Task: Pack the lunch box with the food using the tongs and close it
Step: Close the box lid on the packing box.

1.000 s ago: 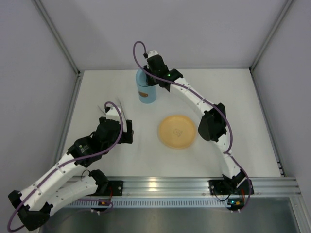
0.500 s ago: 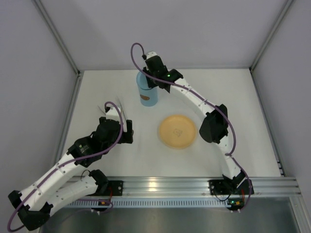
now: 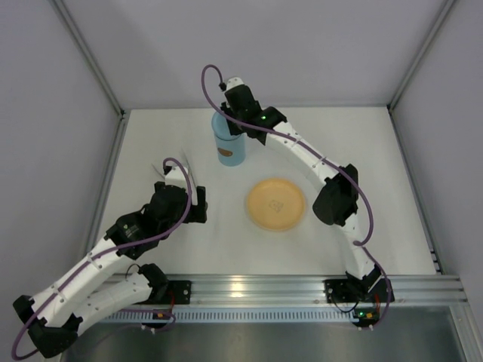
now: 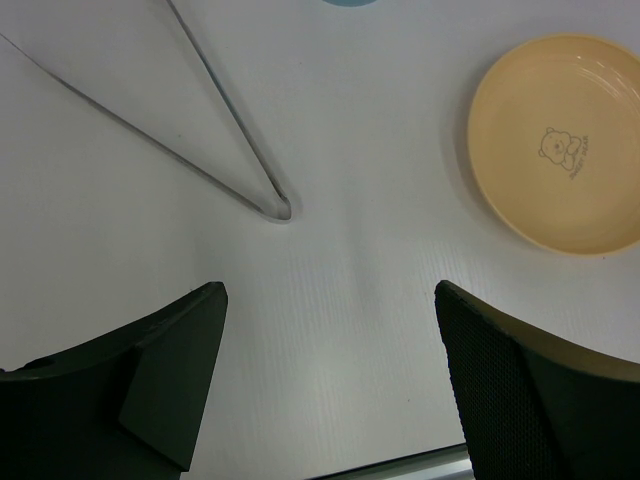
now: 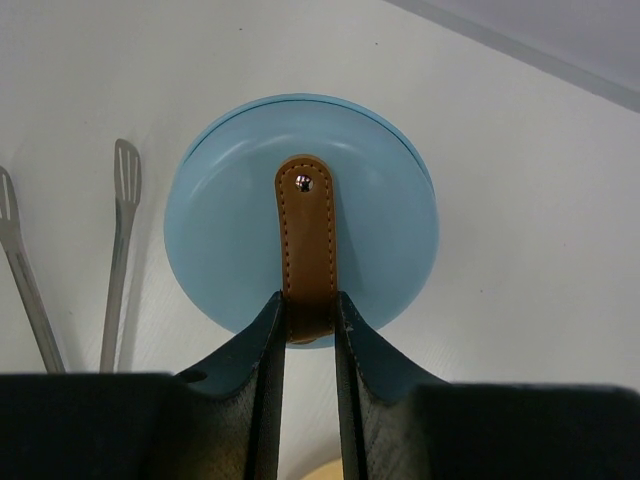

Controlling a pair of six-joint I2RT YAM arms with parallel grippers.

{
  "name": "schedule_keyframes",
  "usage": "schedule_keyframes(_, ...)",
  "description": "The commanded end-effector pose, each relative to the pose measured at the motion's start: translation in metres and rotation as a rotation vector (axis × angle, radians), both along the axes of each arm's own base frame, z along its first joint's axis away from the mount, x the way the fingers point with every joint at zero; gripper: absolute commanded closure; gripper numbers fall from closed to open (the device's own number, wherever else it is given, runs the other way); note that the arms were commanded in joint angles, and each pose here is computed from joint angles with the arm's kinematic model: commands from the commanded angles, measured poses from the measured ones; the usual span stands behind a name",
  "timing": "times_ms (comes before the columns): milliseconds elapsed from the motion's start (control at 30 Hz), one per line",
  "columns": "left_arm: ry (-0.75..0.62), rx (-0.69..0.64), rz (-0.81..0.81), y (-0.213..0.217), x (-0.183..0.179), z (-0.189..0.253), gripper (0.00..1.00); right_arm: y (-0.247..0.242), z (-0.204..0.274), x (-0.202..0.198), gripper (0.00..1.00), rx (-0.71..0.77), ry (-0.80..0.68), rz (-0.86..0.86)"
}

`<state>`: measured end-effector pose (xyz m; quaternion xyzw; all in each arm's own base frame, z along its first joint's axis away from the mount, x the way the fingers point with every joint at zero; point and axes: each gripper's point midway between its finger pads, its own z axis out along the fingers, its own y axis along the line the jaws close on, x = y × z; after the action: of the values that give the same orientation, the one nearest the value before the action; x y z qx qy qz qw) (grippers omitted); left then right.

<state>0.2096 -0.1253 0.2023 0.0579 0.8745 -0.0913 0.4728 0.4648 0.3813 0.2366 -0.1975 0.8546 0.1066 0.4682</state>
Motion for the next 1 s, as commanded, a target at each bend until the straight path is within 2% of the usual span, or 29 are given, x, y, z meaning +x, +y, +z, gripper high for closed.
schedule_keyframes(0, -0.001, 0.0, 0.011, 0.0, 0.001, -0.002, 0.1, -0.001, 0.039, -0.012, 1.0, 0.017, -0.055, 0.008)
schedule_keyframes(400, 0.002, 0.002, 0.015, 0.0, 0.002, -0.003, 0.1, -0.004, 0.052, -0.015, 1.0, 0.033, -0.064, 0.01)
schedule_keyframes(967, 0.001, 0.004, 0.018, 0.001, 0.001, -0.002, 0.1, 0.009, 0.028, -0.004, 0.99, 0.02, -0.048, 0.017)
